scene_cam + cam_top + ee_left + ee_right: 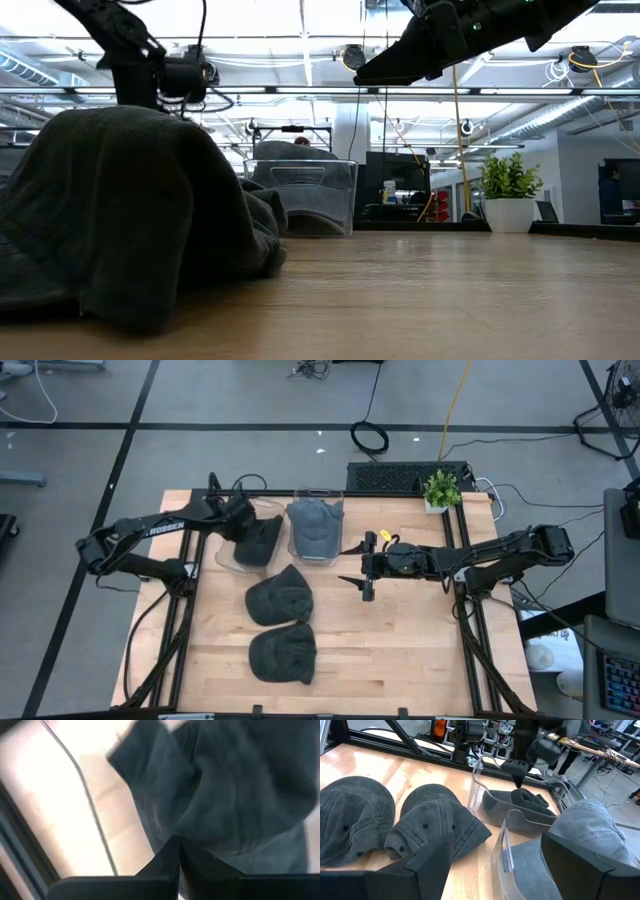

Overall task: Pick & Place hat
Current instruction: Put the top right black cap into the left transparent bin, then put the top black cap into the left transparent bin

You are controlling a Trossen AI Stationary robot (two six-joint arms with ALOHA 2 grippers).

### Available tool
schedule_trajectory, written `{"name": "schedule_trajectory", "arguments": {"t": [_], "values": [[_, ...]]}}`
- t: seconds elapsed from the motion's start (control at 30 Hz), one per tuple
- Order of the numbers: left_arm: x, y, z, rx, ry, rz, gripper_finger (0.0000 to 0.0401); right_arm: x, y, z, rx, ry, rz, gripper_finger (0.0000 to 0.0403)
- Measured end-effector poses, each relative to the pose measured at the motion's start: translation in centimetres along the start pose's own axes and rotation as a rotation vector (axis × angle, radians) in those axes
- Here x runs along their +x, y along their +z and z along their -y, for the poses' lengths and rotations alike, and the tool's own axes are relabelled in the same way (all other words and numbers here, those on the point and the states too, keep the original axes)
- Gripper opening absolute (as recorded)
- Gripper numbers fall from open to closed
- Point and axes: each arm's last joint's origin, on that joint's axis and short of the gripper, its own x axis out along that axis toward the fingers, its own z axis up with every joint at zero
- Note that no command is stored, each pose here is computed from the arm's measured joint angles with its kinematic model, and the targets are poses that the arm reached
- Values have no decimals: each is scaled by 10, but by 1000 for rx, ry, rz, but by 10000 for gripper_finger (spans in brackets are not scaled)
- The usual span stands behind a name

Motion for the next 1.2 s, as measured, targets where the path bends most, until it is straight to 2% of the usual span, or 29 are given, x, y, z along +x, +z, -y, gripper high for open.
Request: {"name": "schedule_trajectory", "arguments": {"t": [0.13,0.23,0.37,0.5,0.57,0.7,0.8,1.0,1.2], "values": [[-24,9,0,17,-22,52,5,0,0,0,0,1,0,288],[-42,15,0,13,-64,108,14,0,0,0,0,0,2,288],[-61,18,1,5,-209,177,55,11,-8,-7,-54,35,-15,288],[-72,22,3,-28,-312,260,124,35,-21,-27,-160,137,35,288],[-74,23,4,-42,-361,271,164,50,-32,-39,-235,150,61,288],[-76,24,7,-33,-438,263,232,75,-62,-59,-412,127,-1,287],[-76,24,7,-32,-456,260,270,92,-77,-65,-487,98,-64,282],[-76,25,8,-48,-460,271,310,123,-96,-77,-501,122,-124,270],[-77,26,8,-67,-466,275,314,145,-100,-87,-489,100,-62,271]]}}
